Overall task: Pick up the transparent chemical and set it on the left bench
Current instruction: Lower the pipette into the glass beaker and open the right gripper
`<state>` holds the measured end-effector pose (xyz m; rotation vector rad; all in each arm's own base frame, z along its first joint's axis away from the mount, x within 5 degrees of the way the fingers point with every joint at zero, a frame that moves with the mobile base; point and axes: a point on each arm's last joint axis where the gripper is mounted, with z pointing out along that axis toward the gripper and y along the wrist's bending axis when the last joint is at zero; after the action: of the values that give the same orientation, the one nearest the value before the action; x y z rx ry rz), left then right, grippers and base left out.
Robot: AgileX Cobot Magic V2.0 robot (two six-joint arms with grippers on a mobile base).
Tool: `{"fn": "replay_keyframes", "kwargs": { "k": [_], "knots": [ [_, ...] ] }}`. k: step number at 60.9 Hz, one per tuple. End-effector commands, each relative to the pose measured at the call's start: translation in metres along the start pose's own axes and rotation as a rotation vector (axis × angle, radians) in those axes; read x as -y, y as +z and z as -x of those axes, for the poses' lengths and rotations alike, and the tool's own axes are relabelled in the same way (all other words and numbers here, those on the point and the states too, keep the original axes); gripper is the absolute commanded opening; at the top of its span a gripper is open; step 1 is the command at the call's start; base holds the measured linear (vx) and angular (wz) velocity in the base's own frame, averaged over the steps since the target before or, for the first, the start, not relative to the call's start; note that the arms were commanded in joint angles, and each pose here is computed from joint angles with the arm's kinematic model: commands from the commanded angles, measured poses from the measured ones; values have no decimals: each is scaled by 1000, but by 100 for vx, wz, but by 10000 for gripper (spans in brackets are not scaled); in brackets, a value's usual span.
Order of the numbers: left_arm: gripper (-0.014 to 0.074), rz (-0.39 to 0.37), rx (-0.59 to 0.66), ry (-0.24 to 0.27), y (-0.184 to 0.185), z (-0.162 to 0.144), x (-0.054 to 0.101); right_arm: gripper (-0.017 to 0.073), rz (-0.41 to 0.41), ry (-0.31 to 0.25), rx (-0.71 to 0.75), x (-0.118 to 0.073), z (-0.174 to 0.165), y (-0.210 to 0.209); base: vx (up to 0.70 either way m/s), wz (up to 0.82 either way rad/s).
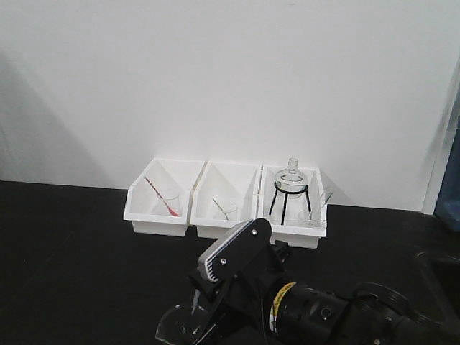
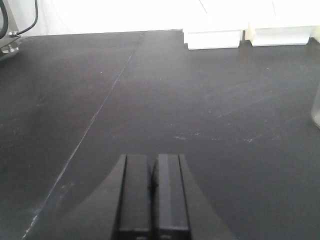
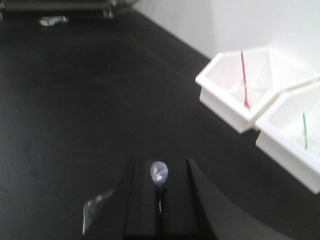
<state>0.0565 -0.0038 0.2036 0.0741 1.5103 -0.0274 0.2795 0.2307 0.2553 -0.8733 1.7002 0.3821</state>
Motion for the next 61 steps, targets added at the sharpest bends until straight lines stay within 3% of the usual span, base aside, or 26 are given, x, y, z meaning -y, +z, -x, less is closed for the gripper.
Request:
{"fn": "replay_keyframes", "kwargs": {
  "k": [1,10,18,32,40,54,61],
  "knots": [
    [-4,2,81,-9,-1,3,0,31,-9,4,114,4,24,-5,0,0],
    [-4,2,81,-9,-1,3,0,125,0,73,79,2,14,3,0,0],
    [-4,2,81,-9,-1,3,0,302,7,135,54,1,5,11,0,0],
    [-4,2,81,-9,-1,3,0,586,10,173,46,0,2,13,0,0],
    [-4,2,81,-9,-1,3,0,614,-6,170,57,3,16,-2,0,0],
    [-4,2,81,-9,-1,3,0,569,-51,144,160,15,57,-50,0,0],
    [-4,2,81,-9,-1,3,0,559,-88,133,101,17,66,-79,0,0]
  ]
}}
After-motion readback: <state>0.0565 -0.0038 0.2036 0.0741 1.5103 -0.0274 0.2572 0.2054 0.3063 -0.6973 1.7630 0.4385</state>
